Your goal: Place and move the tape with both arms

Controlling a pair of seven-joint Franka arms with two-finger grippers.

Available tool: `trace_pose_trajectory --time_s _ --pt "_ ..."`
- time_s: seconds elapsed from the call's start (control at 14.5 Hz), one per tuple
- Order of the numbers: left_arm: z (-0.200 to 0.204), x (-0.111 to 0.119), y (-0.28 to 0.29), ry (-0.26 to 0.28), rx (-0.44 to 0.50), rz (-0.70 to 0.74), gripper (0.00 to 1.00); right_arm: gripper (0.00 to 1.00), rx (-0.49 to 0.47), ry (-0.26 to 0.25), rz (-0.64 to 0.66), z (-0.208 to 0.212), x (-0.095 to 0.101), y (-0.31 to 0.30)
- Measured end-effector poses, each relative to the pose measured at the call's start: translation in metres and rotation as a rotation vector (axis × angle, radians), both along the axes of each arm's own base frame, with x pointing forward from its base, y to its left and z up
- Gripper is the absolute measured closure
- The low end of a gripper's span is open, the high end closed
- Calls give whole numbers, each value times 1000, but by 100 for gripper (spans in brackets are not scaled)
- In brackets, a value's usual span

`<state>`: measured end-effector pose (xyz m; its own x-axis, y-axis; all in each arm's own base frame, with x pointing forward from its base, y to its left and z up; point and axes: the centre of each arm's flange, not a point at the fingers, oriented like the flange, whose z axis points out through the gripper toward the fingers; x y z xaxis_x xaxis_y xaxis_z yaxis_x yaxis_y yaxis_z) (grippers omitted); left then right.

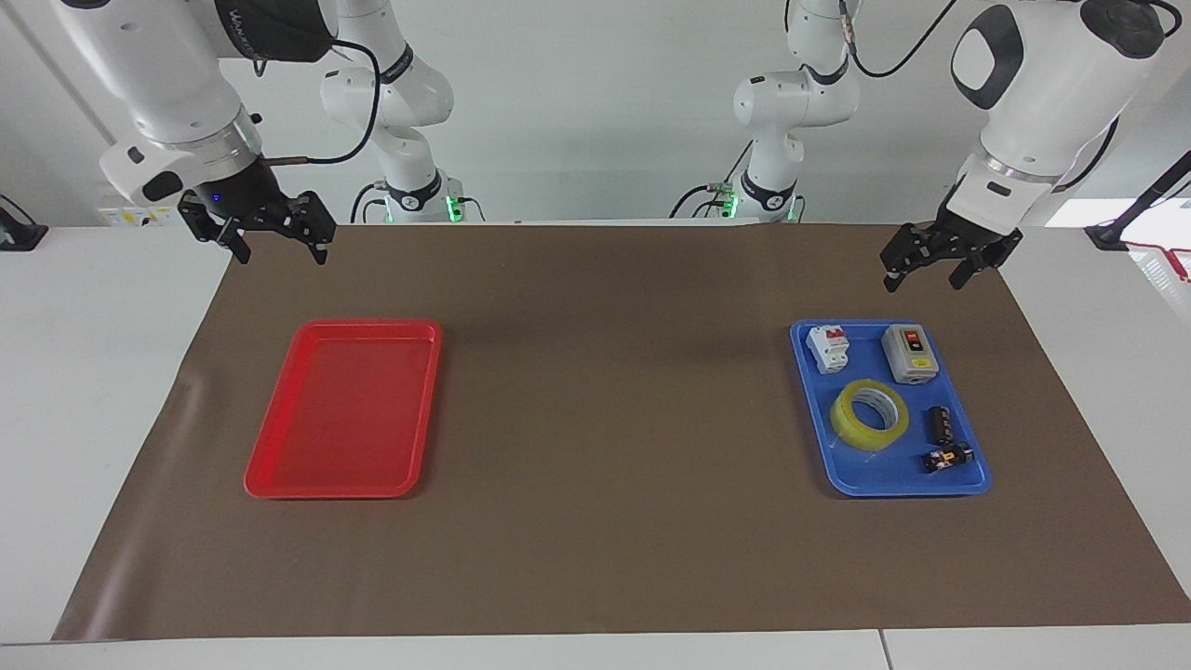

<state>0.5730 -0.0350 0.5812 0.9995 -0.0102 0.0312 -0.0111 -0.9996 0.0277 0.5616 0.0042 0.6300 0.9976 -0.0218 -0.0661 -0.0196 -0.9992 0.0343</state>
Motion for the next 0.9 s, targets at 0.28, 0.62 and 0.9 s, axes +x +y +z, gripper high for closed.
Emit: trace_pose_trajectory --time_s 0.28,0.62,0.9 --pt "-29 14 9 5 -2 16 0 0 0 0 0 0 0 0" --pt "-114 47 47 -8 -10 80 0 0 0 0 0 0 0 0" --pt "-166 55 60 -29 -12 101 13 0 0 0 0 0 0 0"
